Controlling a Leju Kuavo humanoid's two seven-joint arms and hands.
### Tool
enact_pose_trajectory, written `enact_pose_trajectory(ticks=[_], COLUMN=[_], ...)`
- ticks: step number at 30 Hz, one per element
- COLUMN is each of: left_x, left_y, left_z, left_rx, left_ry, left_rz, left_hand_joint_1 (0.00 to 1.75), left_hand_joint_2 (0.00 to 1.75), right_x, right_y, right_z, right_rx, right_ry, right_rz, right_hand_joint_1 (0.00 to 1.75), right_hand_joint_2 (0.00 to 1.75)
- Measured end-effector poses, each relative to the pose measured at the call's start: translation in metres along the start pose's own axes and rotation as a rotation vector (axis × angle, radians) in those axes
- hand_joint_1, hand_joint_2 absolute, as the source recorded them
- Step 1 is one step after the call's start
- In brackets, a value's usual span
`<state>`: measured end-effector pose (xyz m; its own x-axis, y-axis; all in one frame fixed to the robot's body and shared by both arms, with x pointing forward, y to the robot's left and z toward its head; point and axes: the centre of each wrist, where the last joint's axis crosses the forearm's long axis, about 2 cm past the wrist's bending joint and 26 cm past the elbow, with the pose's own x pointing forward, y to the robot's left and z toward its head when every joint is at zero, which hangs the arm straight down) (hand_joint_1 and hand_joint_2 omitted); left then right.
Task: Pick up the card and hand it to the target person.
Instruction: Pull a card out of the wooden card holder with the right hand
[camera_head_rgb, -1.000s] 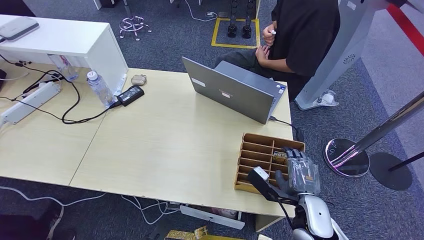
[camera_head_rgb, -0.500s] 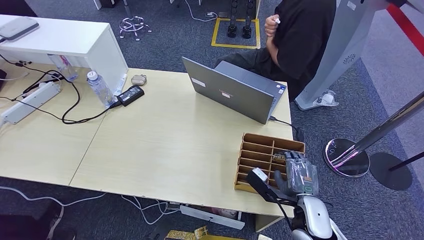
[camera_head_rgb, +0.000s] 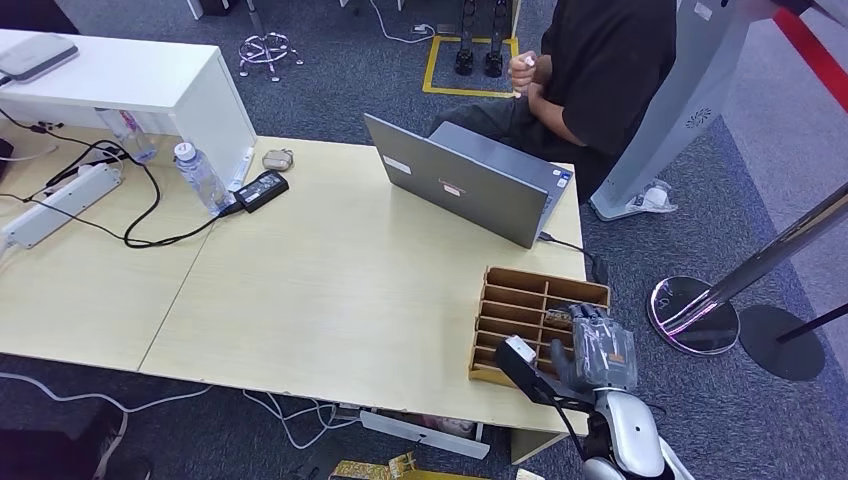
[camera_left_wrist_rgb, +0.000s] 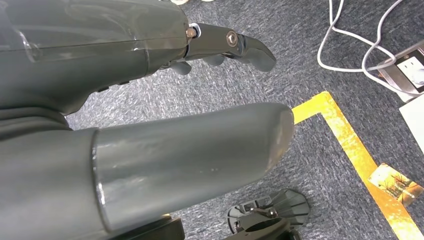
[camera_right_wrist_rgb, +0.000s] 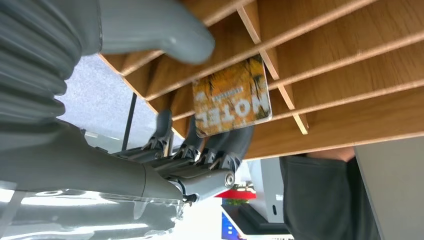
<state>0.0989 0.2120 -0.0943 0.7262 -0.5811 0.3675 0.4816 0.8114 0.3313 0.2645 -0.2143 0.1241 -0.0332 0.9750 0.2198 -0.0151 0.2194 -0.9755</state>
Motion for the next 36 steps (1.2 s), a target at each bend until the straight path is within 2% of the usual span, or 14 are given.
enact_pose_trajectory(ticks=[1,3,16,36], left_x=[0.0,0.0,0.0001,0.0001], left_y=[0.0,0.0,-0.0001,0.0001], left_z=[0.0,0.0,0.0,0.0], left_rx=[0.0,0.0,0.0,0.0], left_ry=[0.0,0.0,0.0,0.0], left_rz=[0.0,0.0,0.0,0.0], left_hand_joint_1=[0.0,0.0,0.0,0.0], left_hand_joint_2=[0.0,0.0,0.0,0.0], right_x=[0.0001,0.0002,-0.0001,-0.0001], right_y=[-0.0004,-0.0011,-0.0009,-0.0012], right_z=[-0.0004,-0.0011,-0.0019,-0.0022], right_rx=[-0.003,-0.007,-0.01,-0.018], right_ry=[0.0,-0.001,-0.002,-0.003], right_rz=[-0.001,-0.002,-0.003,0.0], right_hand_joint_1=[1.37,1.4,1.34,1.37], right_hand_joint_2=[1.75,1.75,1.75,1.75])
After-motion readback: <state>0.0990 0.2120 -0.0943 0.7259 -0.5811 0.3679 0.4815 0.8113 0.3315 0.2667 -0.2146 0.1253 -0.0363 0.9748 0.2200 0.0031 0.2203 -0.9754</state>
